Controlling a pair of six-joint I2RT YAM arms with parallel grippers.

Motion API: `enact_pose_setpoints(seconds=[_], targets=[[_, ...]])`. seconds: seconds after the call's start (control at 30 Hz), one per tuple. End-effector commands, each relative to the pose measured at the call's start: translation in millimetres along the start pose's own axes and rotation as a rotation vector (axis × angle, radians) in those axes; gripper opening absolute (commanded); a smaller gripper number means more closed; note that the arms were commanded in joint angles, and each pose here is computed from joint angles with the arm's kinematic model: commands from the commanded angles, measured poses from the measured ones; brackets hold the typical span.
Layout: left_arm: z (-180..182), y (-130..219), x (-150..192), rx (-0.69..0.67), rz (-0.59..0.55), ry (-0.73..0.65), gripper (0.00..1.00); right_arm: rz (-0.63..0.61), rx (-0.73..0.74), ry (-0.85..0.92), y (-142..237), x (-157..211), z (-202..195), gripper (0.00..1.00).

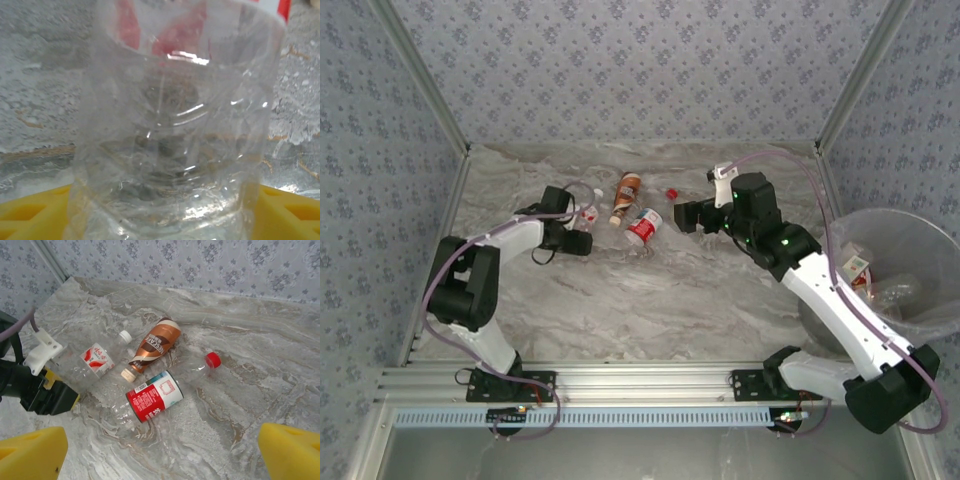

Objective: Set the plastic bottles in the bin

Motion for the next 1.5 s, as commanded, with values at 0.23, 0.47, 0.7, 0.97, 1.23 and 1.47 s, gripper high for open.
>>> enact_pose_setpoints(seconds=[0.23,0.47,0.7,0.97,1.23,1.47], targets=[[-4,-2,0,-0.062,0.044,-0.028,0.71,-0.026,0.037,0.021,4,-4,-5,1.0],[0,-2,-1,-0.095,0.037,-0.012,0.64,-0.023,0.05,0.019,3,-3,-7,1.0],[-7,6,-4,-0.068,-0.032,-0.003,0.51,-0.02,0.063,0.003,1,-2,-9,1.0],[-19,27,-7,-0.045,-0.116,-0.033,0.49,-0.028,0.081,-0.104,-10,-2,-13,1.0],[-56,69,-11,-0.011,-0.32,-0.091,0.49,0.066,-0.063,-0.423,-55,11,12,1.0],[-99,103,-8,0.057,-0.43,-0.121,0.48,0.092,-0.229,-0.534,-84,-2,45,1.0]])
Point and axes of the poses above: each hand's point on the last joint's axis, 136 mm out from that joint toward the fingers, its own y axis back along the fingers, its own z axis along the line the jaws close on, x = y × z, the point moved 1 cm from there along y, back along the fingers
